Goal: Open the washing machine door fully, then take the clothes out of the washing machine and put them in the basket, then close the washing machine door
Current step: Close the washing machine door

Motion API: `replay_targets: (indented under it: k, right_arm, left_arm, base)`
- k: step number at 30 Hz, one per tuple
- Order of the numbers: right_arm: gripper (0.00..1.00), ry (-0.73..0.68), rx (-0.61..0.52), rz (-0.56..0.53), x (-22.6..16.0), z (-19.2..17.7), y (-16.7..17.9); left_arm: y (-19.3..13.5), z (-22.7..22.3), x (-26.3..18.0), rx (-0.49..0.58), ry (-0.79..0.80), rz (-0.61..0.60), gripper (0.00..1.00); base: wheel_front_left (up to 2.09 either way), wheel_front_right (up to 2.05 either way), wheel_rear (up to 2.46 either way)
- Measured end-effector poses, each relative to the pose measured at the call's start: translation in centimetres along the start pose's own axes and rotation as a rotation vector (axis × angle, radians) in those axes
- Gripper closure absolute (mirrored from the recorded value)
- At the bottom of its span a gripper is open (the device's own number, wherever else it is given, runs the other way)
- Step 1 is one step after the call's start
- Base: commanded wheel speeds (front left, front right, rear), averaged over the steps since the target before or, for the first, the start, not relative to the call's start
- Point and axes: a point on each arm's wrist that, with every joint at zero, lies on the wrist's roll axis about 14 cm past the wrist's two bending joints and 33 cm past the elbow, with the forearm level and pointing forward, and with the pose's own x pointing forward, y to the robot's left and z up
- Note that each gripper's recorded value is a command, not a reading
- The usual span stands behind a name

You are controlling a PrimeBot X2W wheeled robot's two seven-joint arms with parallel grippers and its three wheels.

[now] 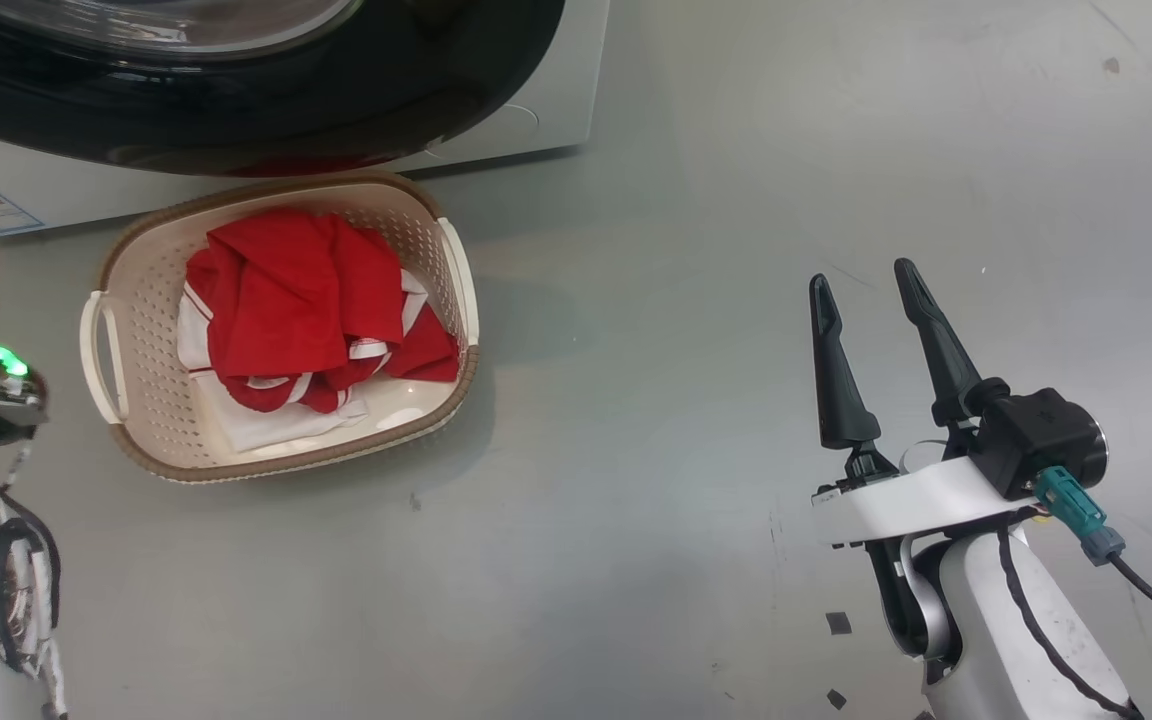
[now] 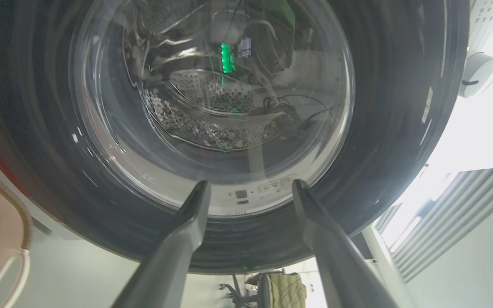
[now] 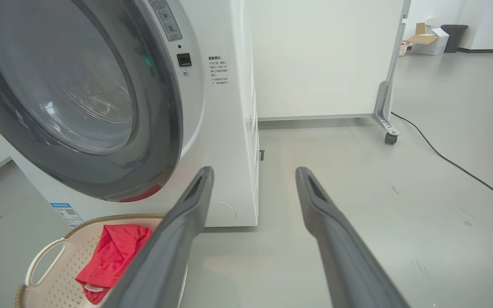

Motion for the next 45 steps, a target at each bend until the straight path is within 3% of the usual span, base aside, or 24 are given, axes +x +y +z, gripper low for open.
replay_targets:
  k: [9, 14, 19, 26, 30, 45]
  right_arm:
    - [0.0, -0.01, -0.03, 0.052, -0.6, 0.5, 1.1]
    - [0.0, -0.034, -0.041, 0.086, -0.8, 1.4, 2.0]
    - [0.0, -0.038, -0.052, 0.094, -1.6, 1.6, 2.2]
    - [0.0, -0.023, -0.054, 0.084, -3.2, 1.4, 2.0]
    - [0.0, -0.009, -0.053, 0.074, -4.3, 1.1, 1.8]
    - [0.0, 0.005, -0.056, 0.099, -6.6, 0.7, 2.8]
  left_arm:
    - [-8.7, 3.5, -3.1, 0.744, -0.213, -0.108, 0.0]
    - [-8.0, 3.9, -6.7, 1.116, -0.192, -0.061, 0.0]
    - [-5.4, 2.5, -9.5, 1.323, -0.161, 0.006, 0.0]
    - [-1.1, 0.4, -13.5, 1.421, -0.089, 0.155, 0.0]
    - [0.3, -0.3, -15.4, 1.409, -0.09, 0.226, 0.0]
    - [0.3, -0.8, -18.9, 1.427, -0.142, 0.286, 0.0]
  base:
    - [0.0, 0.0, 0.0]
    - [0.0, 0.0, 0.0]
    - [0.0, 0.0, 0.0]
    - [0.0, 0.0, 0.0]
    - [0.0, 0.0, 0.0]
    - [0.0, 0.0, 0.0]
